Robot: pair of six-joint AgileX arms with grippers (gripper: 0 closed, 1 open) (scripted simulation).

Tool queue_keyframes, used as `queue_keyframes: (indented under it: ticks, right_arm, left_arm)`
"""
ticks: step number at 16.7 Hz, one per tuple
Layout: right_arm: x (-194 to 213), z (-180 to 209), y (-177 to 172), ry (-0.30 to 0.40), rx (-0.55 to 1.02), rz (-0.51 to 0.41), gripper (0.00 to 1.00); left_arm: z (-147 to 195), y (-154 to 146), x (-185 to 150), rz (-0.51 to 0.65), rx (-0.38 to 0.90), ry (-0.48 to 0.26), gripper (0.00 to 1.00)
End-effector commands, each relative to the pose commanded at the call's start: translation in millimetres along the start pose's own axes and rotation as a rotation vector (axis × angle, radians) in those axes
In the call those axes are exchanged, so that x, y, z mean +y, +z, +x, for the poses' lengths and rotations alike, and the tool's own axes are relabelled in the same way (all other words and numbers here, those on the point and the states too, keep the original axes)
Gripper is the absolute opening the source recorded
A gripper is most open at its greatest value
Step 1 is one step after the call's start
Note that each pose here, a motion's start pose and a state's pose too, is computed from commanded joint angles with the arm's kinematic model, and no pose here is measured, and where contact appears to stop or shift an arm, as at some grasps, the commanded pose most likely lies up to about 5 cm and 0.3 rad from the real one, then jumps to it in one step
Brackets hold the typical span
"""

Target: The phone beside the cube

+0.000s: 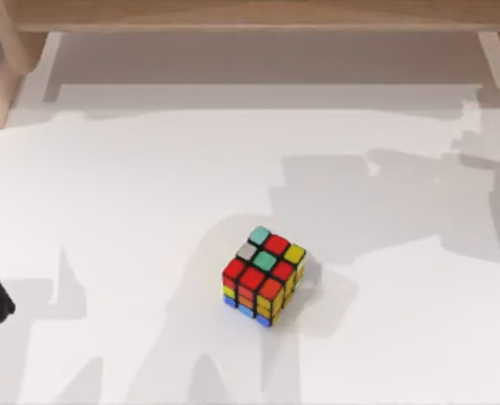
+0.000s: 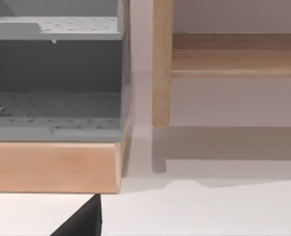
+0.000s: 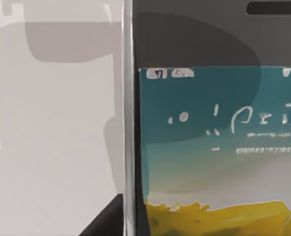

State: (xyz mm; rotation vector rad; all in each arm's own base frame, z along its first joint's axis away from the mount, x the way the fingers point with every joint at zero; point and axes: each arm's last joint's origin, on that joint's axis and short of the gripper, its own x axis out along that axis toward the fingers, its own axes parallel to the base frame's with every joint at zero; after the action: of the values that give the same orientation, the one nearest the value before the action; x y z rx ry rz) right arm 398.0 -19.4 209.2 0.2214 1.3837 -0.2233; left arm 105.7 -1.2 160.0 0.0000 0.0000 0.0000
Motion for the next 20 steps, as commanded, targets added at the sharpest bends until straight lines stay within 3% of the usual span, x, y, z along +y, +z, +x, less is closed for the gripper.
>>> queue_keyframes:
  ticks: [5, 10, 15, 20]
  right_arm:
    - [80.5, -5.2, -52.7, 0.022, 0.046, -0.116, 0.0]
    - [133.2, -7.0, -108.8, 0.021, 0.097, -0.213, 0.0]
    - [157.7, -6.1, -146.7, 0.008, 0.134, -0.272, 0.0]
    - [161.1, -5.6, -152.8, 0.005, 0.14, -0.281, 0.0]
  left_arm:
    - [0.0, 0.0, 0.0, 0.0, 0.0, 0.0, 1.0]
    - [0.0, 0.0, 0.0, 0.0, 0.0, 0.0, 1.0]
    - [0.0, 0.0, 0.0, 0.0, 0.0, 0.0, 1.0]
    - [0.0, 0.0, 0.0, 0.0, 0.0, 0.0, 1.0]
